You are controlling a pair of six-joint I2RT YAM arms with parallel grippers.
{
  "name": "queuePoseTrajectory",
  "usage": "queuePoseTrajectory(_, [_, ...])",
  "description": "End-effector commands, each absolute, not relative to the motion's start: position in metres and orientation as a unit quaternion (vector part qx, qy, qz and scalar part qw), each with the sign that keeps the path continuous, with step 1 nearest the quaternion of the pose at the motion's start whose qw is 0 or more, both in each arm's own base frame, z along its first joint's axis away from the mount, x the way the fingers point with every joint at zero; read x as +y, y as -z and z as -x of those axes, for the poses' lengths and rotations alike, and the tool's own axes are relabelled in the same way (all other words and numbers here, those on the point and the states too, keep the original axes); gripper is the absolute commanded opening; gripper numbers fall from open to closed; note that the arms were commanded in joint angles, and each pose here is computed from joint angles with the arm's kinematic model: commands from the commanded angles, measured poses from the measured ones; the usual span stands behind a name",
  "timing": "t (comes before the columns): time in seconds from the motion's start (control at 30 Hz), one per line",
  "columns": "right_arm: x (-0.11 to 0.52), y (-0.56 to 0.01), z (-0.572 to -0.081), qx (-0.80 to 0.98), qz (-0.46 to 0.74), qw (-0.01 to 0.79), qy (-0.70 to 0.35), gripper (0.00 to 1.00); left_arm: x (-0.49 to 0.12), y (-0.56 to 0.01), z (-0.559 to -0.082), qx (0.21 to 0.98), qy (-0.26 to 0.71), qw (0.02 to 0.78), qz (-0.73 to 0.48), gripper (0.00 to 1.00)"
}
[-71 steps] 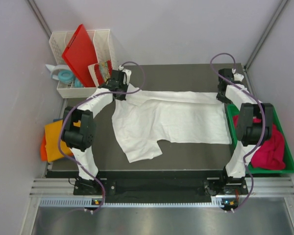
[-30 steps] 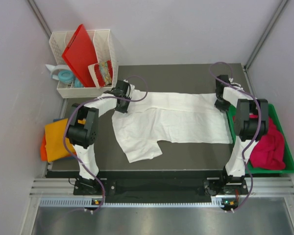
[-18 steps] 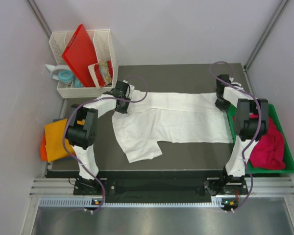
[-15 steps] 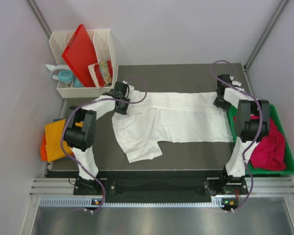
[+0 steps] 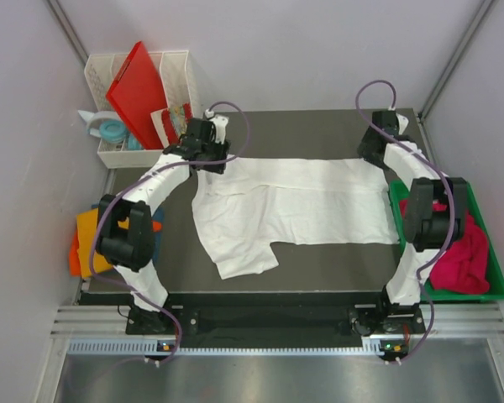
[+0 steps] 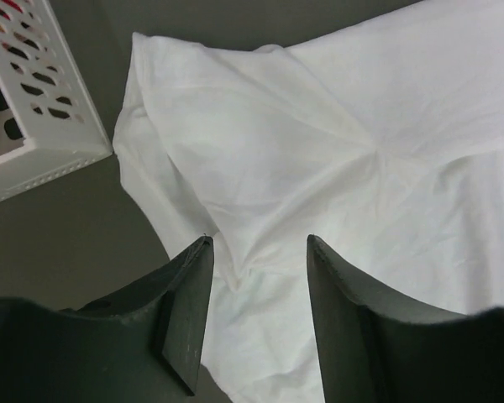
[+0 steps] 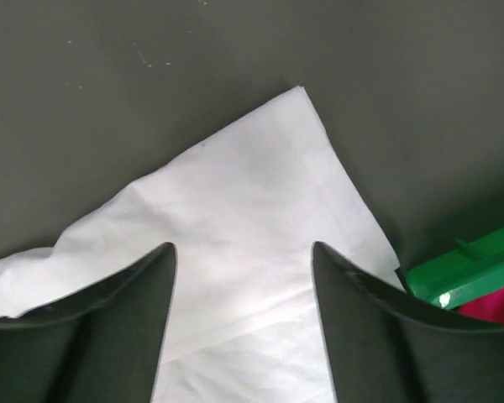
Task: Fold and stack the t-shirts
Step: Fold the flattened tshirt in 1/3 of the way
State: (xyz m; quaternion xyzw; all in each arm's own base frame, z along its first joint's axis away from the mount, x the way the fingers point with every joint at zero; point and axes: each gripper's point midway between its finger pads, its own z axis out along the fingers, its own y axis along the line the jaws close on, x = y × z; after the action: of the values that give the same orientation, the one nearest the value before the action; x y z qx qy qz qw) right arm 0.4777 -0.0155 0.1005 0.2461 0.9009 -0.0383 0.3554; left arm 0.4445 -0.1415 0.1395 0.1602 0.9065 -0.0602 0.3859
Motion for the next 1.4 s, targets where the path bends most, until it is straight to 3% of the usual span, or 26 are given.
queuePoseTrajectory(0.0, [0.004, -0.108, -0.498, 0.902, -0.225, 0.369, 0.015, 0.51, -0.165, -0.124, -0.459, 0.909, 0.085, 0.373, -0.166, 0.52])
queuePoseTrajectory(0.17, [0.013, -0.09, -0.51, 0.908, -0.21, 0.36, 0.03, 0.34, -0.174, -0.102, -0.459, 0.914, 0.074, 0.355, -0.179, 0.49])
queuePoseTrajectory(0.2, [0.013, -0.085, -0.516, 0.909, -0.21, 0.358, 0.031, 0.26, -0.176, -0.096, -0.458, 0.916, 0.073, 0.348, -0.183, 0.49])
queuePoseTrajectory(0.27, [0.012, -0.079, -0.521, 0.911, -0.212, 0.35, 0.038, 0.19, -0.178, -0.091, -0.459, 0.918, 0.068, 0.342, -0.189, 0.48])
queuePoseTrajectory(0.3, [0.012, -0.075, -0.526, 0.914, -0.212, 0.344, 0.04, 0.08, -0.178, -0.082, -0.457, 0.922, 0.066, 0.331, -0.191, 0.48])
queuePoseTrajectory(0.33, [0.012, -0.073, -0.53, 0.915, -0.212, 0.342, 0.041, 0.06, -0.178, -0.079, -0.457, 0.924, 0.065, 0.326, -0.191, 0.47])
queuePoseTrajectory(0.8, [0.006, -0.039, -0.569, 0.925, -0.222, 0.301, 0.065, 0.07, -0.168, -0.048, -0.439, 0.937, 0.048, 0.28, -0.206, 0.42])
queuePoseTrajectory(0.93, [0.0, -0.06, -0.577, 0.913, -0.231, 0.327, 0.079, 0.05, -0.162, -0.051, -0.441, 0.937, 0.032, 0.284, -0.199, 0.41])
queuePoseTrajectory(0.97, [0.0, -0.051, -0.565, 0.916, -0.227, 0.32, 0.086, 0.07, -0.162, -0.062, -0.443, 0.933, 0.03, 0.299, -0.196, 0.43])
queuePoseTrajectory(1.0, [0.013, -0.108, -0.581, 0.886, -0.22, 0.405, 0.059, 0.1, -0.162, -0.07, -0.445, 0.929, 0.031, 0.313, -0.193, 0.45])
queuePoseTrajectory(1.03, [0.02, -0.127, -0.581, 0.874, -0.212, 0.436, 0.048, 0.15, -0.163, -0.078, -0.449, 0.923, 0.034, 0.334, -0.189, 0.47])
queuePoseTrajectory(1.07, [0.027, -0.132, -0.572, 0.87, -0.204, 0.447, 0.042, 0.3, -0.164, -0.101, -0.452, 0.912, 0.038, 0.364, -0.186, 0.52])
queuePoseTrajectory(1.1, [0.034, -0.177, -0.572, 0.847, -0.202, 0.491, 0.024, 0.38, -0.164, -0.11, -0.454, 0.906, 0.039, 0.379, -0.184, 0.54])
queuePoseTrajectory(1.17, [0.057, -0.207, -0.566, 0.841, -0.184, 0.509, -0.001, 0.54, -0.164, -0.135, -0.456, 0.897, 0.041, 0.404, -0.174, 0.57])
queuePoseTrajectory(1.3, [0.096, -0.238, -0.535, 0.849, -0.152, 0.506, -0.025, 0.61, -0.158, -0.147, -0.449, 0.899, 0.037, 0.405, -0.161, 0.6])
queuePoseTrajectory(1.37, [0.108, -0.224, -0.517, 0.862, -0.145, 0.486, -0.028, 0.6, -0.151, -0.141, -0.438, 0.904, 0.03, 0.397, -0.156, 0.6])
